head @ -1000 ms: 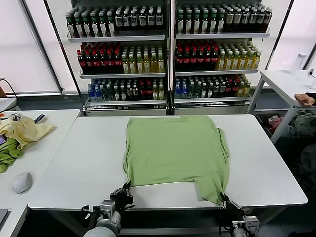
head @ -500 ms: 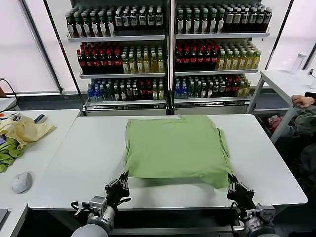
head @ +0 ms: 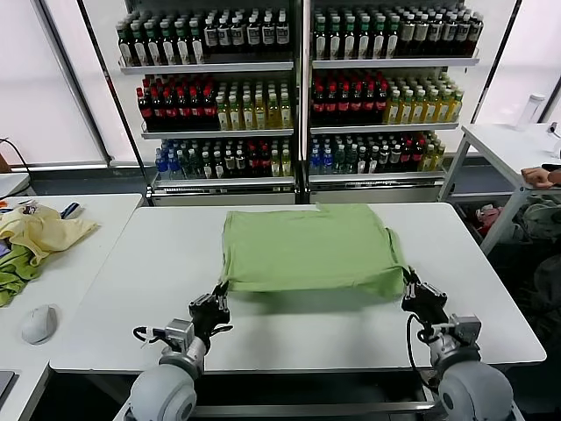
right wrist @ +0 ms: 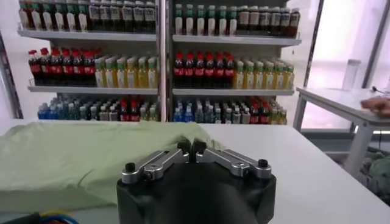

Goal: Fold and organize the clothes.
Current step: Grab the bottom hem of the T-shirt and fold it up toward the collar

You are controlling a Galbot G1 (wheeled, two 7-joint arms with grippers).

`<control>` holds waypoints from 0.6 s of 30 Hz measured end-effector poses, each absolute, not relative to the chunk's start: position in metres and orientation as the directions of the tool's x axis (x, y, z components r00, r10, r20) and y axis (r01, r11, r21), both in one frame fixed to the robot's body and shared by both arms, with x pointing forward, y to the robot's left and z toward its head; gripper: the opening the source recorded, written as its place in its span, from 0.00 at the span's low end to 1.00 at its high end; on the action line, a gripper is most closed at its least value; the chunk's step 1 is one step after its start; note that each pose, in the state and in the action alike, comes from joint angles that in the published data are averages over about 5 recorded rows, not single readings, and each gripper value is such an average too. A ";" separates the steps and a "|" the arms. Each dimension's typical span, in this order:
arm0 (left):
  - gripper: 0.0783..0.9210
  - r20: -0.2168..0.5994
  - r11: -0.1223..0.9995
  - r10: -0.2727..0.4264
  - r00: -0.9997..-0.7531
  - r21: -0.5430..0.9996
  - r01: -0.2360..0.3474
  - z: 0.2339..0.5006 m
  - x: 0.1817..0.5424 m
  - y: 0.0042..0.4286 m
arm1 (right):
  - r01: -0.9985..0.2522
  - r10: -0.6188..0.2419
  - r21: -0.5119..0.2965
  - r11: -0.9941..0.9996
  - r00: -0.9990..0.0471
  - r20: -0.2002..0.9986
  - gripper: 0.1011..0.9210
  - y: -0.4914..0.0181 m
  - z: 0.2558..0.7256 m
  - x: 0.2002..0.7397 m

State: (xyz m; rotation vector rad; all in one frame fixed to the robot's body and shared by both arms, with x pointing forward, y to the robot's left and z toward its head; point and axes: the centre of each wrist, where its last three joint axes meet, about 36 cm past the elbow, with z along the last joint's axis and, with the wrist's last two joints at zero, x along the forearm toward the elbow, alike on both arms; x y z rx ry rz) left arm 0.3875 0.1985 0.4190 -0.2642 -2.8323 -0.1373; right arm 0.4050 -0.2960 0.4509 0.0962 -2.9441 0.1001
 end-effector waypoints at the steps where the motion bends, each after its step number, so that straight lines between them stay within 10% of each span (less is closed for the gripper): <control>1: 0.03 0.297 0.978 0.164 -0.941 0.073 0.194 0.417 0.392 0.198 | -0.073 -0.058 -0.066 0.995 -0.979 0.197 0.03 -0.296 0.450 0.410; 18: 0.04 0.320 0.960 0.110 -0.941 0.209 0.184 0.388 0.458 0.185 | -0.100 -0.059 -0.145 0.984 -0.962 0.266 0.09 -0.285 0.426 0.476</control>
